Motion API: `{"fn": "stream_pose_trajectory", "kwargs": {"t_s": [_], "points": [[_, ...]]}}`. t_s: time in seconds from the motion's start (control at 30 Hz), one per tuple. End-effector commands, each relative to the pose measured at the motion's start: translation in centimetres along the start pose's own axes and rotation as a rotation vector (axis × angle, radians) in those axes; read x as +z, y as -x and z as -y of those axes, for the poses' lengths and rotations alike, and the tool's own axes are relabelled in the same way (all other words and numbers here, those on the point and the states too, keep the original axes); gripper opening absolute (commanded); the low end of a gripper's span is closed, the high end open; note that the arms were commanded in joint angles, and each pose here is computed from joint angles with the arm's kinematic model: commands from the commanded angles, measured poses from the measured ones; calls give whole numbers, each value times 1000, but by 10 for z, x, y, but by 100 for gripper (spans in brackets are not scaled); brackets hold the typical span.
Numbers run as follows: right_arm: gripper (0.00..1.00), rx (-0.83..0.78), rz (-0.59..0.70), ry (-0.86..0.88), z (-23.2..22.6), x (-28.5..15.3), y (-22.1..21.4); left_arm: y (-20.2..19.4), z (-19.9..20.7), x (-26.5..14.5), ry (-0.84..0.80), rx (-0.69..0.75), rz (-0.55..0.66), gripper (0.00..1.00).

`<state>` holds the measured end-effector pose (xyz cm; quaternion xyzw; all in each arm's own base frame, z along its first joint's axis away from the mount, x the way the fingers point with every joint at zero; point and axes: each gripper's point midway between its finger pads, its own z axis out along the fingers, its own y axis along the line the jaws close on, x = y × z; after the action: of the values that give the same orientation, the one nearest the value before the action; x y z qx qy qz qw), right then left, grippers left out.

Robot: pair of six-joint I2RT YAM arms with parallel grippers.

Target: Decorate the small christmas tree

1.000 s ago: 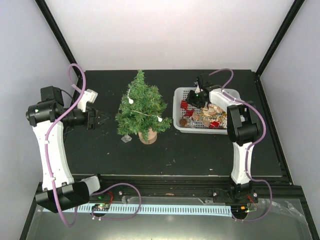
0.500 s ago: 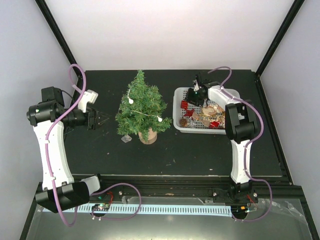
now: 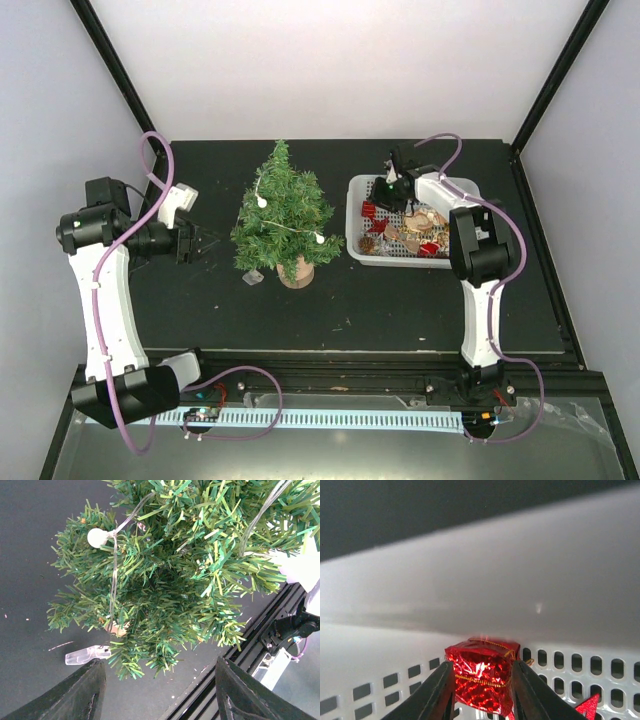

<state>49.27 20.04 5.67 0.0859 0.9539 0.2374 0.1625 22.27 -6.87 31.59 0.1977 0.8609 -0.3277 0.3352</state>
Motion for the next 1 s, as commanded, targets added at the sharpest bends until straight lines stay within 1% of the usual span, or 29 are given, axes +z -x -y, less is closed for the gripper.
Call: {"fn": "stream_pose_trajectory", "kwargs": {"t_s": [0.0,0.17,0.33,0.43,0.57,0.67,0.97], "points": [[33,37,-103,-54,17,6,-43,0,11,-4,-16,46,18,61],[35,9,-24,-62,14,-18,-36,-2,11,-3,-15,49,18,61],[35,4,-45,-70,17,-21,-44,-2,12,-3,-20,56,19,61],[33,11,-59,-70,19,-19,-49,-3,12,-3,-22,57,19,61],[33,35,-59,-54,16,-16,-47,-3,14,-4,-18,68,22,61],[32,83,-40,-44,14,-16,-42,-4,14,-4,-14,73,20,61],[30,310,64,28,6,-18,-30,-4,14,-4,-15,72,18,61]]}}
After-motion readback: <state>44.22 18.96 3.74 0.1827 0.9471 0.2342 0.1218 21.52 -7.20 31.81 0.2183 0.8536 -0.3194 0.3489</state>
